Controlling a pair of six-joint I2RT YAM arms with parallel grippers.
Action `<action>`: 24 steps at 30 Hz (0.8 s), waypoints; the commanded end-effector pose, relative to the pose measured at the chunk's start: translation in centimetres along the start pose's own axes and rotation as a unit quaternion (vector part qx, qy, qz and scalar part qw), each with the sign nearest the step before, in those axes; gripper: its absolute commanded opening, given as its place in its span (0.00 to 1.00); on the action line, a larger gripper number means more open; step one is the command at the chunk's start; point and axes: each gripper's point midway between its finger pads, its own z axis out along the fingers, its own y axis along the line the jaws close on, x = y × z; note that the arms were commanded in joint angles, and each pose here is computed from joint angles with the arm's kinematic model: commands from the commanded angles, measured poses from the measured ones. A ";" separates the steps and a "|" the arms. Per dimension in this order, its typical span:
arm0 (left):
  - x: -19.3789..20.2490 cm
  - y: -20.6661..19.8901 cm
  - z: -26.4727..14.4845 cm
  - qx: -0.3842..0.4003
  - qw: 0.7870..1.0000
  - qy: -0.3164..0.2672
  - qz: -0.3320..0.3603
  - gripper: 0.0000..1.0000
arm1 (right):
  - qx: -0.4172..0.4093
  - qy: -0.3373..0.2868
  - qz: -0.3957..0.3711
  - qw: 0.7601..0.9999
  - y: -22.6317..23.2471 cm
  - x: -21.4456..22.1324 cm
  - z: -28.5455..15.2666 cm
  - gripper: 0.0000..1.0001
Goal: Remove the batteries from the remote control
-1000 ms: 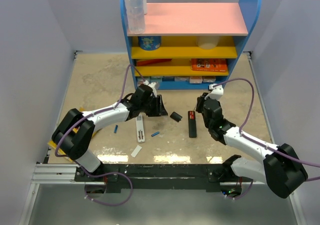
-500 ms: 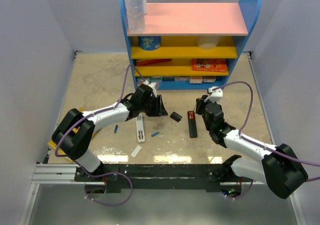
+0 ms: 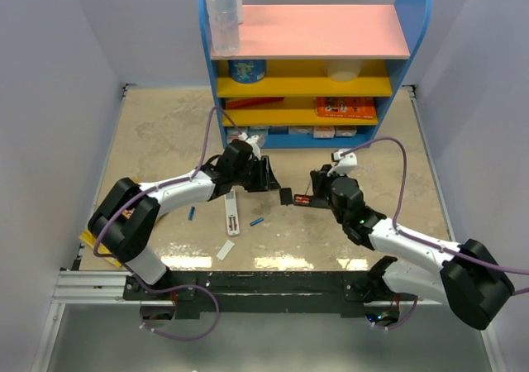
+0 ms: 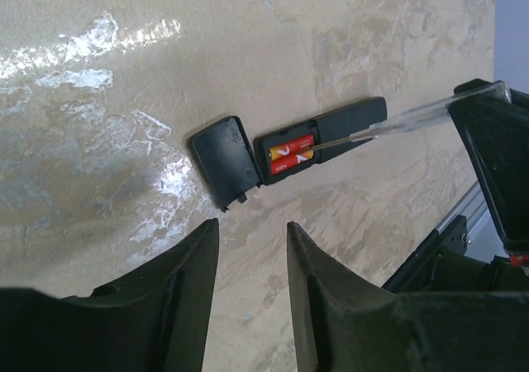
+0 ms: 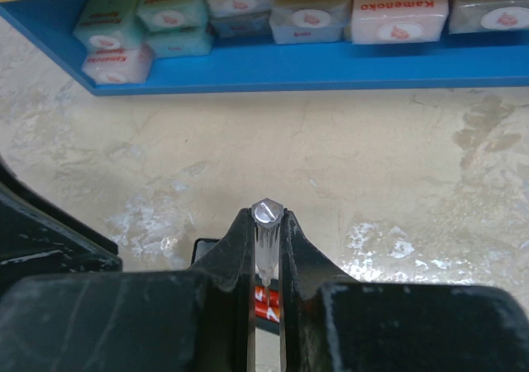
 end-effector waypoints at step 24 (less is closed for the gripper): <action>1.4 -1.4 1.5 0.036 0.999 0.017 0.019 0.43 | 0.083 0.102 0.013 0.991 -0.5 3.5 -2.1 0.00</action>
